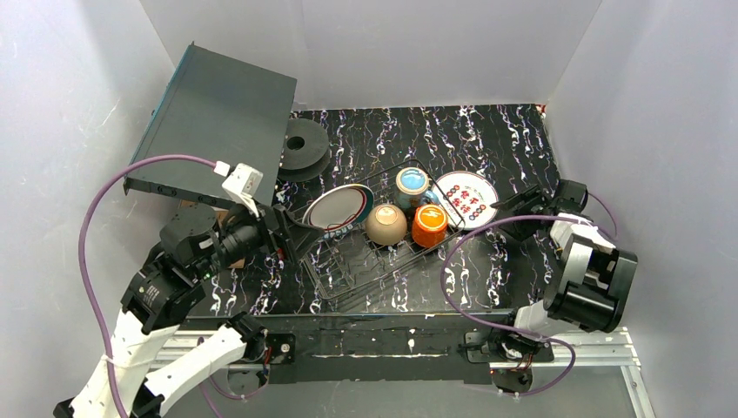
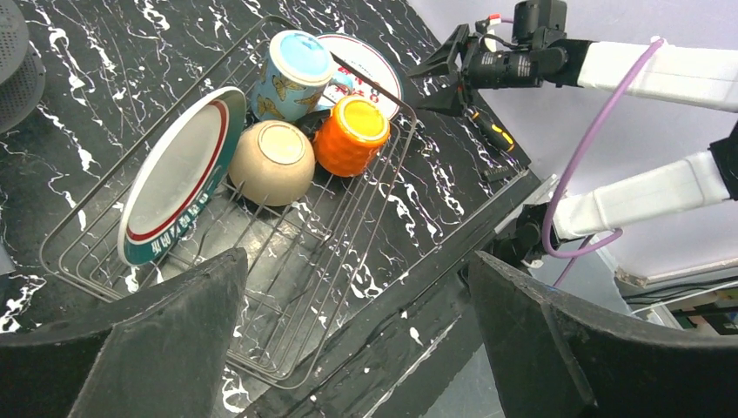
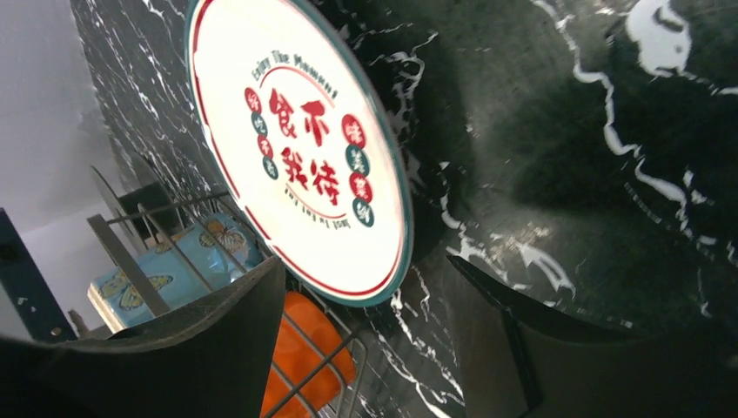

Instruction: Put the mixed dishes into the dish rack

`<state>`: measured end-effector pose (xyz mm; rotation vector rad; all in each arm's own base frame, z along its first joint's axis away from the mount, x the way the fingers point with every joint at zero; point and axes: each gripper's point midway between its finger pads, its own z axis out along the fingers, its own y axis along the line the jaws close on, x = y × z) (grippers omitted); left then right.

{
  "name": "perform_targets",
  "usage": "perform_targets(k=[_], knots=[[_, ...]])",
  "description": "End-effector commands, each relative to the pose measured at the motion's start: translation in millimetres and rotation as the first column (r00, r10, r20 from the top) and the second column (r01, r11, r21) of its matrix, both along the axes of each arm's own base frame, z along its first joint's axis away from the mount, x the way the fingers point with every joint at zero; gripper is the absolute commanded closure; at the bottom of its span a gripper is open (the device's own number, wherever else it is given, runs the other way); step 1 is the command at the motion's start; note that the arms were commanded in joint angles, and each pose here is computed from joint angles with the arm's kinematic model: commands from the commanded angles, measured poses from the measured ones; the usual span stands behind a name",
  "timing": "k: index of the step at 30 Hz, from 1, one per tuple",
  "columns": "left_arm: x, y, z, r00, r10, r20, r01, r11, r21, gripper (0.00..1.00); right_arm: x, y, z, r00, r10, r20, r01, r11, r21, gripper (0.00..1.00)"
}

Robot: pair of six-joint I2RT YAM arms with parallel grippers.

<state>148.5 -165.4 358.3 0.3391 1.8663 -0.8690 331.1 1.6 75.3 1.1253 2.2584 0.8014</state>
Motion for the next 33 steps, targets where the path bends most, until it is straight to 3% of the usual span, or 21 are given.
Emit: perform_targets(k=[1,7,10,22,26,29,33], knots=[[-1,-8,-4,0.999,-0.025,-0.036,0.025,1.000,-0.016,0.02,14,5,1,0.994,0.037,0.102,-0.046,0.995,0.091,0.28],[1,-18,-2,0.996,-0.055,-0.065,0.053,0.998,-0.037,0.02,19,-3,-22,0.997,0.040,0.072,-0.046,0.996,0.076,0.30],[3,-21,-3,0.995,-0.055,-0.079,0.052,0.998,-0.043,0.02,27,-1,-27,0.995,0.048,0.086,-0.058,0.992,0.114,0.41],[9,-29,-9,0.990,-0.056,-0.128,0.051,0.998,-0.045,0.02,38,10,-47,0.990,0.054,0.130,-0.082,0.971,0.223,0.61],[11,-32,-14,0.986,-0.058,-0.156,0.053,0.998,-0.038,0.02,41,10,-44,0.985,0.068,0.156,-0.102,0.970,0.221,0.79],[12,-35,-15,0.983,-0.065,-0.169,0.059,0.997,-0.042,0.02,42,12,-40,0.982,0.080,0.170,-0.118,0.965,0.232,0.98],[12,-37,-14,0.982,-0.074,-0.176,0.067,0.997,-0.045,0.00,48,12,-18,0.974,0.071,0.215,-0.124,0.962,0.245,0.99]])
